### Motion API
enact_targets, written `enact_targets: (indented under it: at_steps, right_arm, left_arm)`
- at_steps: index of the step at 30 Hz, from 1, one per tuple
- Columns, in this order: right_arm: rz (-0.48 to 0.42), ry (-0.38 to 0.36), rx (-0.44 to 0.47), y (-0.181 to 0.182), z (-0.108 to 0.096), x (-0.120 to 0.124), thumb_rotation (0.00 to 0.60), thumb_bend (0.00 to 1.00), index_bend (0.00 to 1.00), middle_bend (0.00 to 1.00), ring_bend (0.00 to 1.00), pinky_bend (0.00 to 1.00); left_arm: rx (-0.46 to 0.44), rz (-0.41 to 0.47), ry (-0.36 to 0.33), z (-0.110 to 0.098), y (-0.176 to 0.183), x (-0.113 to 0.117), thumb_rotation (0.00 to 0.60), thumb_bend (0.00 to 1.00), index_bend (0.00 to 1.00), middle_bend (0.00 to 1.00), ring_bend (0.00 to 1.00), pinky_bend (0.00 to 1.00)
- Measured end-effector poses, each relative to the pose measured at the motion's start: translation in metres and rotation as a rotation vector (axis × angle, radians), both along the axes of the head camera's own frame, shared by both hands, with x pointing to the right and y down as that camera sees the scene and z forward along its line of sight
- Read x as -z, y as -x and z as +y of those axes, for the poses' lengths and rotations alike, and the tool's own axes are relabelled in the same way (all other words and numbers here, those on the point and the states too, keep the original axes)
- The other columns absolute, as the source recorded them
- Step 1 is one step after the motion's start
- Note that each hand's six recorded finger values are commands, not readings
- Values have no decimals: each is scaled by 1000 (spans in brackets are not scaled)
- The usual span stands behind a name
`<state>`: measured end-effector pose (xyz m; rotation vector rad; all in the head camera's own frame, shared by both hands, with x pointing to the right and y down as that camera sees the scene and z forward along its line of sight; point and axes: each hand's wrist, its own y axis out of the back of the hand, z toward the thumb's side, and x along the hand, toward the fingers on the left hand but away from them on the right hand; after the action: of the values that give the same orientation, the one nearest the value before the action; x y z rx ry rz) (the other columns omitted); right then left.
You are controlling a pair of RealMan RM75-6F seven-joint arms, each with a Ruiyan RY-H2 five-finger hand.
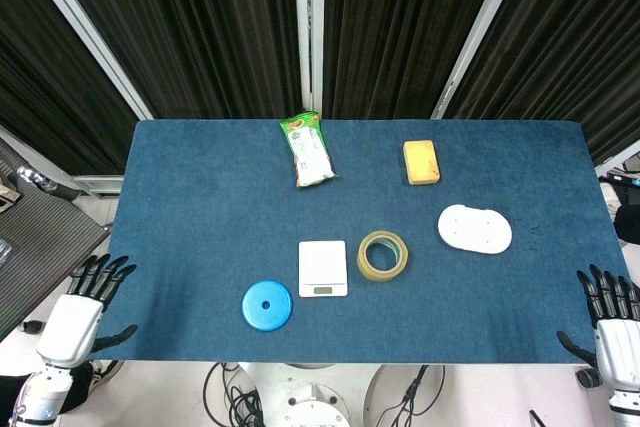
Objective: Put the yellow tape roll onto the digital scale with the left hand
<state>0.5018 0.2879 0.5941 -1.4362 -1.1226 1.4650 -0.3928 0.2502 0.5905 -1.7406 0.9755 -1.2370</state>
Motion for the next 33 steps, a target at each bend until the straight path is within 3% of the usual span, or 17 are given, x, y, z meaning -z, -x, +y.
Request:
enact_targets:
  at_steps: [11,17,23,33]
  right_arm:
    - [-29,2,-33,-5,-2,5,600,30,0,0,0,0]
    - [-44,-12,-38,-6,-8,10,600,30,0,0,0,0]
    - [-47,-10,-56,-8,-15,9,600,32,0,0,0,0]
    - [-77,-18,-76,-6,-19,12,600,36,0,0,0,0]
  left_arm:
    - [-16,-12,25,4,-3,1,600,115,120,86,0,35]
    - [-67,27,52,4,-20,-2,600,119,120,86,0,35]
    - [-199,82,115,3,-57,-17,600,133,120,86,0,37]
    - [-383,274,233,-4,-157,-38,600,111,116,130,0,34]
